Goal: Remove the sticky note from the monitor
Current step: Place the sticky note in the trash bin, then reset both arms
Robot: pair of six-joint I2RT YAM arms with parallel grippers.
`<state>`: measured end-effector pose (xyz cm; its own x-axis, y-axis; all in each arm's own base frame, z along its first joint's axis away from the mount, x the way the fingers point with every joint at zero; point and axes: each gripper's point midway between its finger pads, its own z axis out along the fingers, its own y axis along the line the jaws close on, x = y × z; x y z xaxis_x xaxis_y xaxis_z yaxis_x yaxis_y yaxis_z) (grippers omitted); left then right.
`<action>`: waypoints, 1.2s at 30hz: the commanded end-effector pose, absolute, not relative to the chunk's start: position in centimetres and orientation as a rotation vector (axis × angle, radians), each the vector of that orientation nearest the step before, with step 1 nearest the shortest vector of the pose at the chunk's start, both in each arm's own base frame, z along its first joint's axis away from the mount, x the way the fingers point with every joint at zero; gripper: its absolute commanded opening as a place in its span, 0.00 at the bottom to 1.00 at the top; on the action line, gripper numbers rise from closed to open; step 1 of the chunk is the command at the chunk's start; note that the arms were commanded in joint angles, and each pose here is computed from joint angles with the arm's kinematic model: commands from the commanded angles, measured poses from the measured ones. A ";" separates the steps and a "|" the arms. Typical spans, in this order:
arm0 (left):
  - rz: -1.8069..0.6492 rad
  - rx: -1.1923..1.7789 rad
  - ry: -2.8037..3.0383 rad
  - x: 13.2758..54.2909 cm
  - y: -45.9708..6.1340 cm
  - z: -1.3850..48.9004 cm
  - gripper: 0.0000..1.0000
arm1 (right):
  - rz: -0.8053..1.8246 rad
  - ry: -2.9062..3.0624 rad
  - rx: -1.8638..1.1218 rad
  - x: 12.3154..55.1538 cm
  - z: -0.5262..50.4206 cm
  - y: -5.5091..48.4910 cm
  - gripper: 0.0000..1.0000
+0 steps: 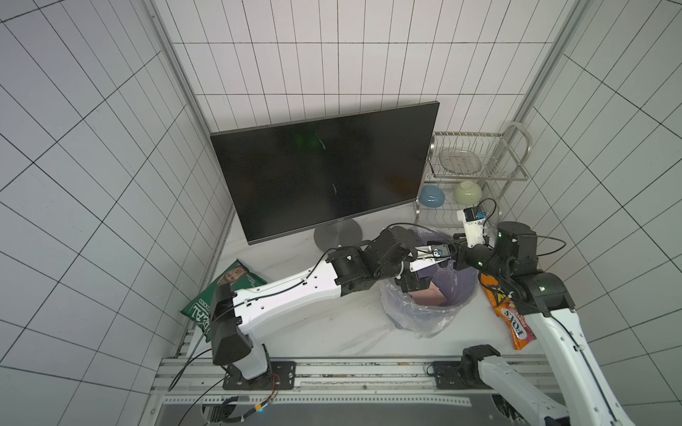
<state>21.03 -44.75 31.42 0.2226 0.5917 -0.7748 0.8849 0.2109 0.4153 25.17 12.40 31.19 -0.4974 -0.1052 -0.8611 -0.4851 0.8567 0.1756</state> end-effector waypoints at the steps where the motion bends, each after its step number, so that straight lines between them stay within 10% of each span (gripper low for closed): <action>1: -0.422 1.428 1.394 20.2 -44.6 35.0 0.98 | 0.387 2.109 -0.417 25.4 30.1 11.1 0.99; 20: -0.400 0.941 1.604 25.5 -29.9 39.0 0.99 | 0.124 1.929 0.032 29.6 36.2 0.7 0.99; 36: -0.275 0.215 1.940 31.4 -15.4 25.4 0.98 | 0.132 1.955 0.425 36.8 22.3 -9.6 0.99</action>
